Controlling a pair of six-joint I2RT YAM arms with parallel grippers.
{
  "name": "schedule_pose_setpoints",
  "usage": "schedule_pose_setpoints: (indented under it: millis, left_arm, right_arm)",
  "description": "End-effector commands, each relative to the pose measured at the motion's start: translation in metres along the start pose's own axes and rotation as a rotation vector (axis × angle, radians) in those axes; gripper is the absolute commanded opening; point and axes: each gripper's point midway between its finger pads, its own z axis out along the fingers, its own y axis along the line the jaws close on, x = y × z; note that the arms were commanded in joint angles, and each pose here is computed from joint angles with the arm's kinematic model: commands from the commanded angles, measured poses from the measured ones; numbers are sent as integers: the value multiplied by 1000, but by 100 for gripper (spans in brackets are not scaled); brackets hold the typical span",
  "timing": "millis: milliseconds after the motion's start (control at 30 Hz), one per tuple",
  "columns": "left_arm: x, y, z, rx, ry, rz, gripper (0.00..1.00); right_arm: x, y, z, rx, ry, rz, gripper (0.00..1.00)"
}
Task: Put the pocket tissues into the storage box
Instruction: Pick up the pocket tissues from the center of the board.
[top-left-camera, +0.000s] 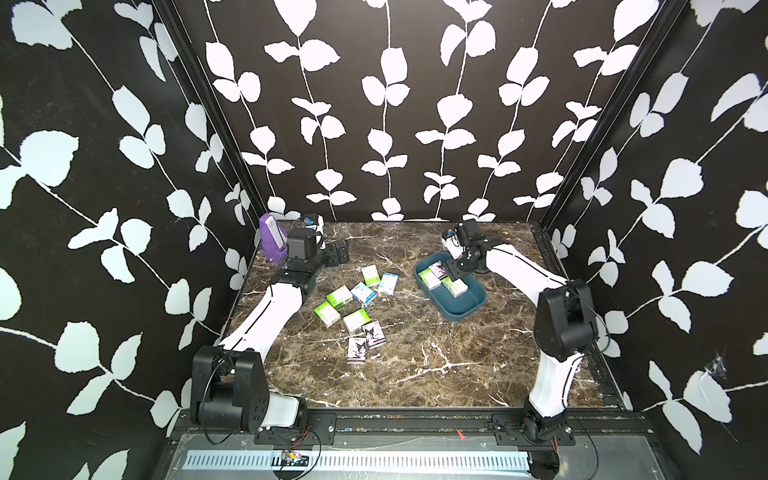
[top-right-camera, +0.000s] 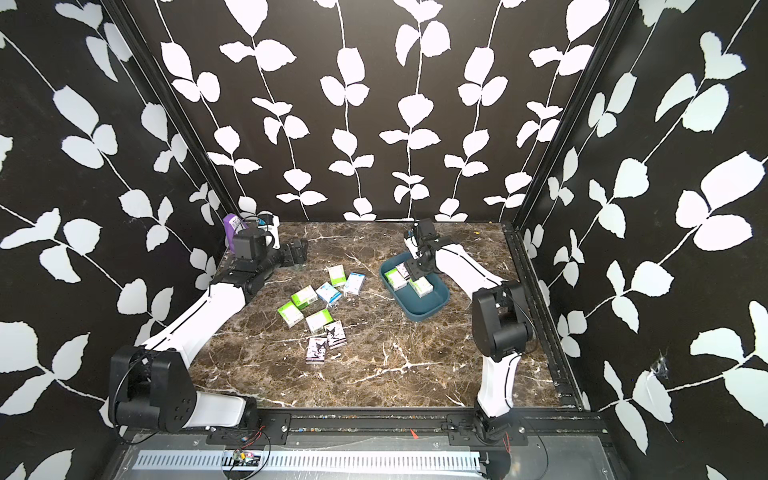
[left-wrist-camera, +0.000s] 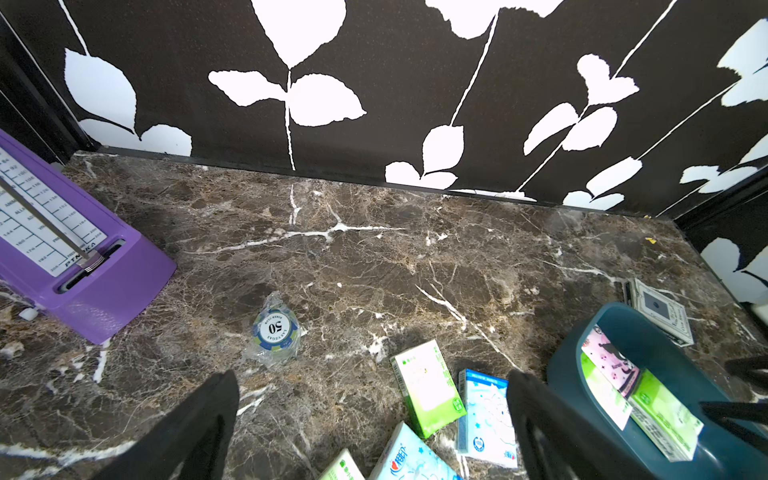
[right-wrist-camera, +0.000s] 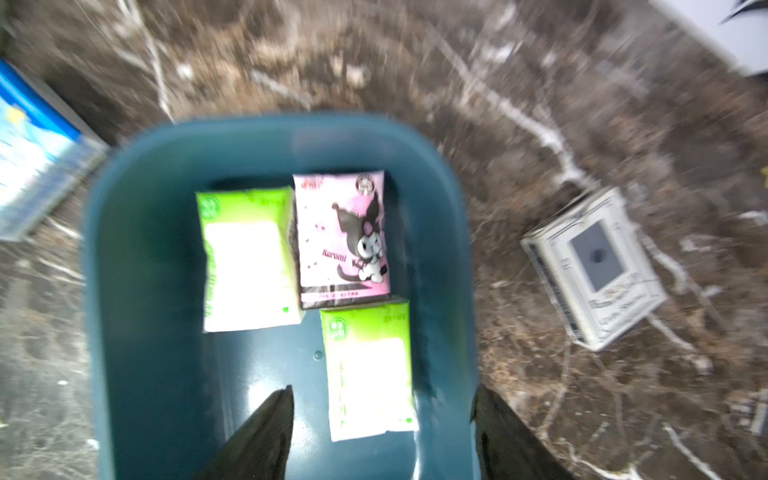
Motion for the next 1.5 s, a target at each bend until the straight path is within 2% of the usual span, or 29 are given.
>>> schedule_pose_setpoints:
  millis: [0, 133, 300, 533, 633, 800, 1033, 1467]
  left_arm:
    - [-6, -2, 2, 15, -15, -41, 99]
    - [-4, -3, 5, 26, -13, -62, 99]
    - [-7, 3, 0, -12, -13, -42, 99]
    - [-1, 11, -3, -32, -19, -58, 99]
    - [2, 11, 0, -23, -5, -80, 99]
    - [3, 9, 2, -12, -2, -88, 99]
    - [4, 17, -2, -51, 5, -49, 99]
    - [7, 23, -2, -70, 16, -25, 99]
  right_arm:
    - [-33, 38, -24, -71, -148, 12, 72]
    - [-42, 89, -24, -100, -167, -44, 73]
    - [-46, 149, -29, -223, -169, -54, 73]
    - [10, 217, -16, -312, -36, -78, 74]
    - [22, 240, -13, -359, -7, -76, 74]
    - [31, 268, -3, -413, 49, -97, 75]
    - [49, 288, 16, -410, 138, -172, 76]
    - [48, 309, 10, -472, 156, -218, 78]
